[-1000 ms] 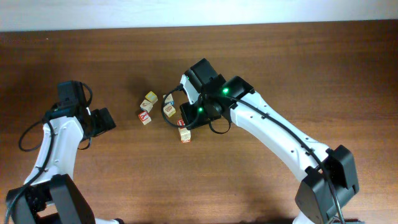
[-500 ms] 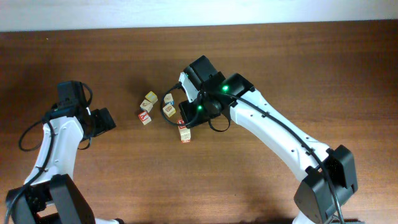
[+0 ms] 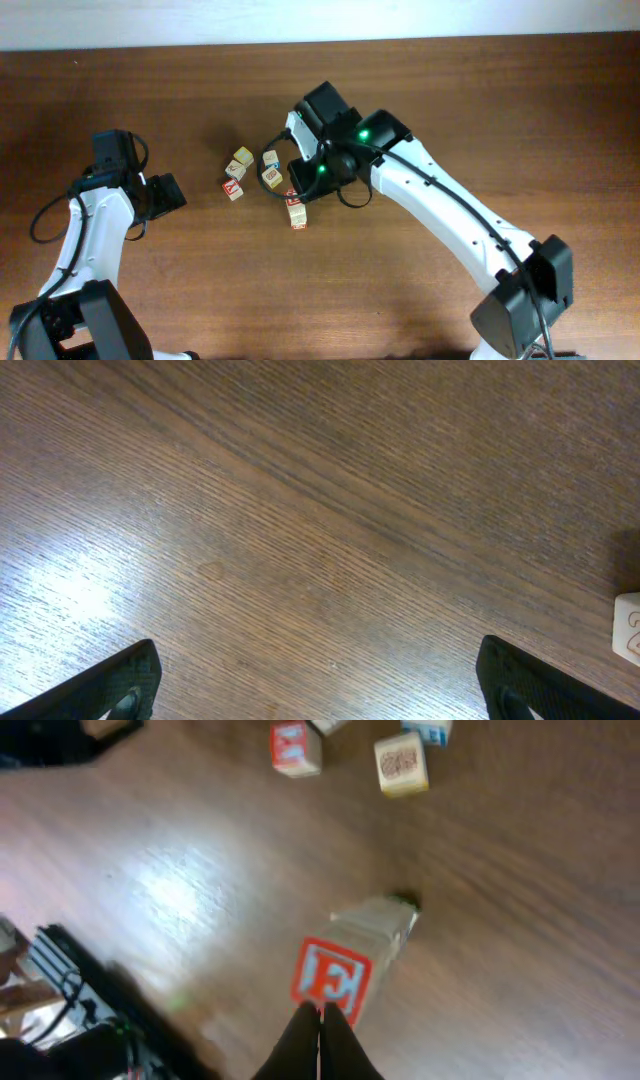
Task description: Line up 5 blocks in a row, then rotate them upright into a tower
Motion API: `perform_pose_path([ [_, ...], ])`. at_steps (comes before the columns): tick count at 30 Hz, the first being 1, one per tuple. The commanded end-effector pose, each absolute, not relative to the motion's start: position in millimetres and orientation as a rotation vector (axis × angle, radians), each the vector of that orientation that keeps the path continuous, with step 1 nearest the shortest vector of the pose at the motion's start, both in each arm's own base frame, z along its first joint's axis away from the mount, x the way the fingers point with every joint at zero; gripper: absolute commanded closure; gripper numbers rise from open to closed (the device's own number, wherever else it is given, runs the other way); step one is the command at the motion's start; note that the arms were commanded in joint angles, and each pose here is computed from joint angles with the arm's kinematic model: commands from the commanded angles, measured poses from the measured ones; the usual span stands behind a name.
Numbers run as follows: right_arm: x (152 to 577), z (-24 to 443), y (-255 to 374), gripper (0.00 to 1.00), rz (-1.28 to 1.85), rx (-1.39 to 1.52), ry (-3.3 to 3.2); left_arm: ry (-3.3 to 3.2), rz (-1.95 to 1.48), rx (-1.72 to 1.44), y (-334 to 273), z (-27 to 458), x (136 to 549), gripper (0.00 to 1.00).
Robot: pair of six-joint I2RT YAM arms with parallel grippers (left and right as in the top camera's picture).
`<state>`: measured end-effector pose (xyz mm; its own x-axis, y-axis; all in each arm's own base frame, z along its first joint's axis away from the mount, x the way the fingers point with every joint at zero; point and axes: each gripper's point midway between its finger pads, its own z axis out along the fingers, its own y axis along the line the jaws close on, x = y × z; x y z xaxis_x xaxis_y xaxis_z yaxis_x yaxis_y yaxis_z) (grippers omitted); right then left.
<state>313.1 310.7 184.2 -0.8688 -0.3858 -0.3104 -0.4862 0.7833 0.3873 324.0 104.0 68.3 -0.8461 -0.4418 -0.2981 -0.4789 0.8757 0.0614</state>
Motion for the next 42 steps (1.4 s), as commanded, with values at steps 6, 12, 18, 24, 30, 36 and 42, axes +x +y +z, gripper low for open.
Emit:
perform_pose_path([
  [6,324,328,261,0.73,0.374,-0.623,2.534,2.739,0.212,-0.685,107,79,328,0.01],
  [12,300,429,186,0.01,0.162,-0.447,2.302,2.739,0.212,-0.685,107,79,328,0.01],
  [18,273,476,136,0.02,0.051,-0.382,2.144,2.739,0.212,-0.685,107,79,328,0.01],
  [24,256,512,71,0.01,-0.193,-0.205,2.01,2.739,0.212,-0.685,107,79,328,0.01],
  [30,260,517,28,0.01,-0.199,-0.141,2.018,2.739,0.212,-0.685,107,79,328,0.01],
  [36,302,532,20,0.01,-0.143,-0.196,1.894,2.739,0.212,-0.685,107,79,328,0.01],
  [42,328,501,17,0.01,-0.093,-0.187,1.824,2.739,0.212,-0.685,107,79,328,0.01],
])
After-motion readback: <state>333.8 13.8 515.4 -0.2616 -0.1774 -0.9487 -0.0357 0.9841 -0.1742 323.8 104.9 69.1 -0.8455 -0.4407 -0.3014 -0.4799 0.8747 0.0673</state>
